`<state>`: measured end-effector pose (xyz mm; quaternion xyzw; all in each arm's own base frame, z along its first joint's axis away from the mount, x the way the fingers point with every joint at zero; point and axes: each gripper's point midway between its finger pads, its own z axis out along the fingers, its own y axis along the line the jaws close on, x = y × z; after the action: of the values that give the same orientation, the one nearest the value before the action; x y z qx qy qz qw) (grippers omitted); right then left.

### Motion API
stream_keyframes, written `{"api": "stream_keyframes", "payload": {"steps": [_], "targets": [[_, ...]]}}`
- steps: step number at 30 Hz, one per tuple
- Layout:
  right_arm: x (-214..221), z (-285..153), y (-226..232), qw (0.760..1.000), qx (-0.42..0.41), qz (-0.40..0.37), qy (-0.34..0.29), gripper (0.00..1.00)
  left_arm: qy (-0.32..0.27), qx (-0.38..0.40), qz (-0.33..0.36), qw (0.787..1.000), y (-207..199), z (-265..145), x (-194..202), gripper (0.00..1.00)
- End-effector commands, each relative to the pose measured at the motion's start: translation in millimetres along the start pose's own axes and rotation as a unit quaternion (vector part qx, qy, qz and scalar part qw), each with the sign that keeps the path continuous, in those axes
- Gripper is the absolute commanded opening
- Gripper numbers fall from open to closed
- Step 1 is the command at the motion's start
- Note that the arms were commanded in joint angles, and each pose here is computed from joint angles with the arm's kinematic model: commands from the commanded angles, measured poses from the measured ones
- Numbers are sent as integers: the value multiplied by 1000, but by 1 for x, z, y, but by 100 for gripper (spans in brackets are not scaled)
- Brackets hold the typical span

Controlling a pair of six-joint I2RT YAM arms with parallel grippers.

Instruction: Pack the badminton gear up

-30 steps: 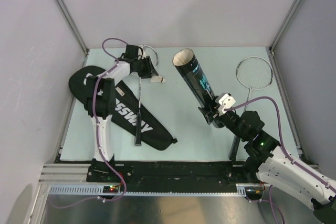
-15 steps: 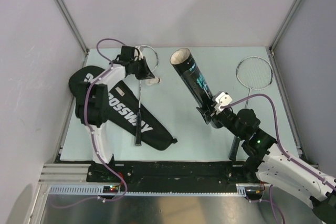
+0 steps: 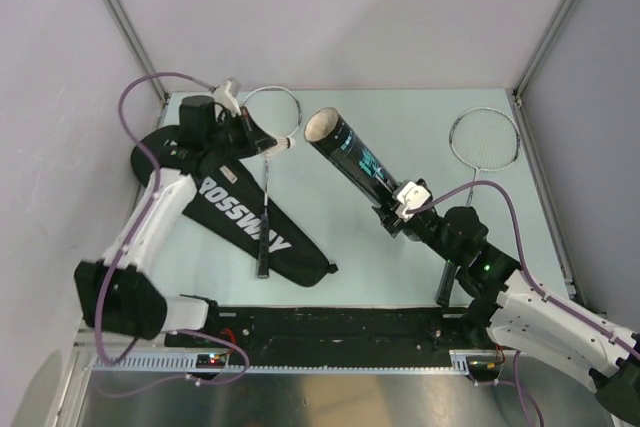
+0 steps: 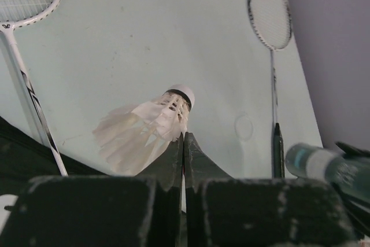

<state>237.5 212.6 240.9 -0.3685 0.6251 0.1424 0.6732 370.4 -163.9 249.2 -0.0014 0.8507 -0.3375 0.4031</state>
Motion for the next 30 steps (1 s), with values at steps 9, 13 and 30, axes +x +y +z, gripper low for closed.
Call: {"api": "stream_keyframes", "payload": {"steps": [9,13,30], "targets": [[52,8,-10,980,-2,-183,83,29,-70,45,60,995,-48,-125,46,0],[64,11,-12,971,16,-221,84,28,-68,-2,78,995,-36,-151,64,0],[52,7,12,967,-30,-253,23,29,-16,158,109,981,-95,-196,112,0]]}}
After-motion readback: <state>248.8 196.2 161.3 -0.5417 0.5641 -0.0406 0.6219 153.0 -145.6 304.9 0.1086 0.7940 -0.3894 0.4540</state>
